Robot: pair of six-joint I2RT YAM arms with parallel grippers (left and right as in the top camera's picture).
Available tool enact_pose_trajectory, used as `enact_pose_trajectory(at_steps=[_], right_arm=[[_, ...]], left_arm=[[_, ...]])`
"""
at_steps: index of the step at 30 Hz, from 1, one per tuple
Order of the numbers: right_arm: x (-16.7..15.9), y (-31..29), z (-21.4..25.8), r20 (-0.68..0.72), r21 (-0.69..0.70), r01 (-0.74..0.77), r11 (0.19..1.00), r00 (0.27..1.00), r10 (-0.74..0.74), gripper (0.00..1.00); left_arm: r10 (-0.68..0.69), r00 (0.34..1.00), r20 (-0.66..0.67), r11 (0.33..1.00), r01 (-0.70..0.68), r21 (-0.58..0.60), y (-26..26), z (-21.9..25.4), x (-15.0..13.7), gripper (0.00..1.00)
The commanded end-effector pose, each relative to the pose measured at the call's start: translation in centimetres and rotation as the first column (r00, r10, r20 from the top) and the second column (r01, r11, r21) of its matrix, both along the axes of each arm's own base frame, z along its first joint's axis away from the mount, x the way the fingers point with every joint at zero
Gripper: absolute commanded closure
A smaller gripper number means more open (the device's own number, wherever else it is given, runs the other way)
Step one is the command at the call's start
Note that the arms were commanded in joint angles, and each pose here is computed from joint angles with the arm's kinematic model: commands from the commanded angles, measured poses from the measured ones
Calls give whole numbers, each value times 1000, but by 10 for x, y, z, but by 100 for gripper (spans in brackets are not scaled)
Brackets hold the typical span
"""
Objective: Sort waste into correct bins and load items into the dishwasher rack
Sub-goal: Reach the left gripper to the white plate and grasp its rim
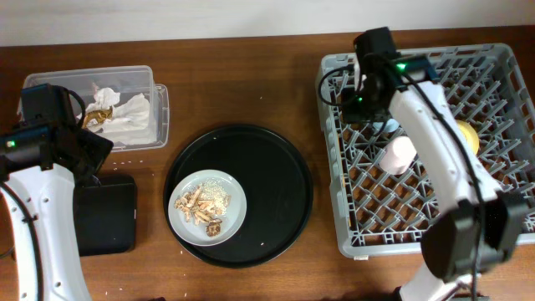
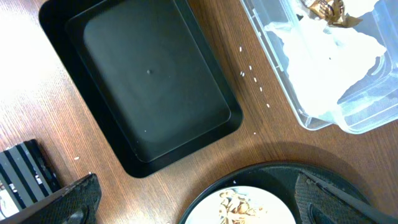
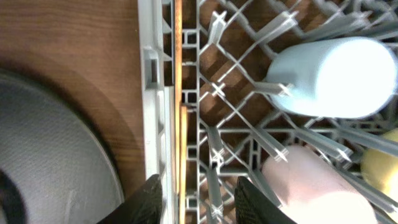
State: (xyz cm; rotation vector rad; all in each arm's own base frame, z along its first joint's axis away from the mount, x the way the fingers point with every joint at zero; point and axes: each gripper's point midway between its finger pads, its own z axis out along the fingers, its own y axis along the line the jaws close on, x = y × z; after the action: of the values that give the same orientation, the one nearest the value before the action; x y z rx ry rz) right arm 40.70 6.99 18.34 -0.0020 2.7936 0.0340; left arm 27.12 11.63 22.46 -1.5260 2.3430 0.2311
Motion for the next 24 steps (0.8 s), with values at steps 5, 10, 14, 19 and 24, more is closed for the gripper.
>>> enact_pose_trajectory(at_steps=[5, 10, 14, 19, 24], right_arm=[[-84, -53, 150, 321, 83, 231, 969, 915, -246, 1], [-137, -172, 139, 230, 68, 626, 777, 748, -623, 1], [-169, -242, 103, 73, 20, 815, 579, 576, -814, 1], [-165, -274, 61, -64, -39, 858, 511, 509, -859, 1], [-154, -282, 25, -171, -84, 852, 516, 498, -850, 1]], left_arm=[[0, 1000, -4, 1000, 0, 8, 2, 0, -1, 1], [0, 1000, -4, 1000, 0, 8, 2, 0, -1, 1], [0, 1000, -4, 1000, 0, 8, 2, 0, -1, 1], [0, 1000, -4, 1000, 0, 8, 2, 0, -1, 1], [-59, 998, -1, 972, 57, -226, -40, -9, -4, 1]])
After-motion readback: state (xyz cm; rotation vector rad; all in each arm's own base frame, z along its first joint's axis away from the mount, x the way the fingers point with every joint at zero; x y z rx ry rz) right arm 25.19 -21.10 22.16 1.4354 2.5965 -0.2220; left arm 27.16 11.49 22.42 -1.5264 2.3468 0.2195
